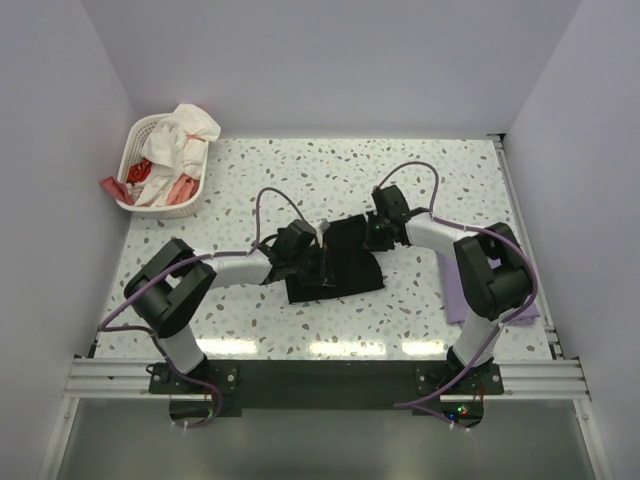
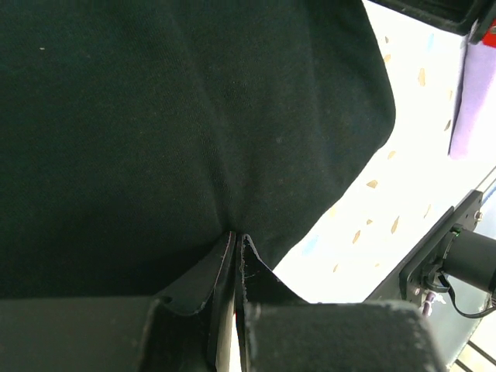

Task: Fold and stack the t-shirts
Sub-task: Neatly place the folded tshirt to the corner

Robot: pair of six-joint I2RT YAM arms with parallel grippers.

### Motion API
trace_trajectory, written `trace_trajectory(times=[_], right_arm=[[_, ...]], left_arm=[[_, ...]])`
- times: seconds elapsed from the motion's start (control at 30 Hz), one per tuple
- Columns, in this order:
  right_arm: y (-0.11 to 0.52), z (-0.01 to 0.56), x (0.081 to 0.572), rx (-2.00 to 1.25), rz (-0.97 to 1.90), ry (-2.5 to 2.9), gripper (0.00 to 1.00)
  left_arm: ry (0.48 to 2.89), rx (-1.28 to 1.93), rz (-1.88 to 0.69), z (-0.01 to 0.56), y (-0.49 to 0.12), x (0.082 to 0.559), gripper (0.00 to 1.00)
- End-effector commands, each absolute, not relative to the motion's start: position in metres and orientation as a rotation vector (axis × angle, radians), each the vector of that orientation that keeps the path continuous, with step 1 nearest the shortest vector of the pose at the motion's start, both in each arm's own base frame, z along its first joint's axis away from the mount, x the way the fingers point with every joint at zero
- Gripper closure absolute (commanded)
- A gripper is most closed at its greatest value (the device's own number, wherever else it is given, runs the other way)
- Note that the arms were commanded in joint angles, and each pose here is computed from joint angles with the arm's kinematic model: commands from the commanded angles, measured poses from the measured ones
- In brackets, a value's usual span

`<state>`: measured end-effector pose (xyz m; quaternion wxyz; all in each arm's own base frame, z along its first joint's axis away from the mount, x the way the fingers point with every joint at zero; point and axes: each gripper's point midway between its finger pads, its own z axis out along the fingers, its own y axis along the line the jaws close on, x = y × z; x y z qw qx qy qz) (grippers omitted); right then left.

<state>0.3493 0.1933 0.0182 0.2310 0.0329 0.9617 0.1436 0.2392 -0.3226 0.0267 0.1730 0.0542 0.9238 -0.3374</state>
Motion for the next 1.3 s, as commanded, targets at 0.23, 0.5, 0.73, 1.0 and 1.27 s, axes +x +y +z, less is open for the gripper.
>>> trace_trajectory(times=[0.23, 0.5, 0.73, 1.0, 1.27], right_arm=[[0.138, 0.026, 0.342, 0.425, 0.048, 2.673, 1.00], [0.105, 0.040, 0.381, 0.617, -0.095, 2.656, 1.00], [0.037, 0.068, 0.423, 1.011, -0.252, 2.532, 1.00], [-0.042, 0.111, 0.438, 1.363, -0.388, 2.343, 1.00], [-0.089, 0.126, 0.410, 1.596, -0.461, 2.233, 1.00]], left_arm=[[2.515, 0.157, -0.919, 0.080, -0.307, 0.270, 0.92], [2.502, 0.151, -0.912, 0.094, -0.302, 0.279, 0.92], [2.489, 0.159, -0.906, 0.104, -0.304, 0.285, 0.92], [2.471, 0.160, -0.917, 0.114, -0.308, 0.288, 0.92], [2.464, 0.166, -0.938, 0.120, -0.312, 0.290, 0.92]])
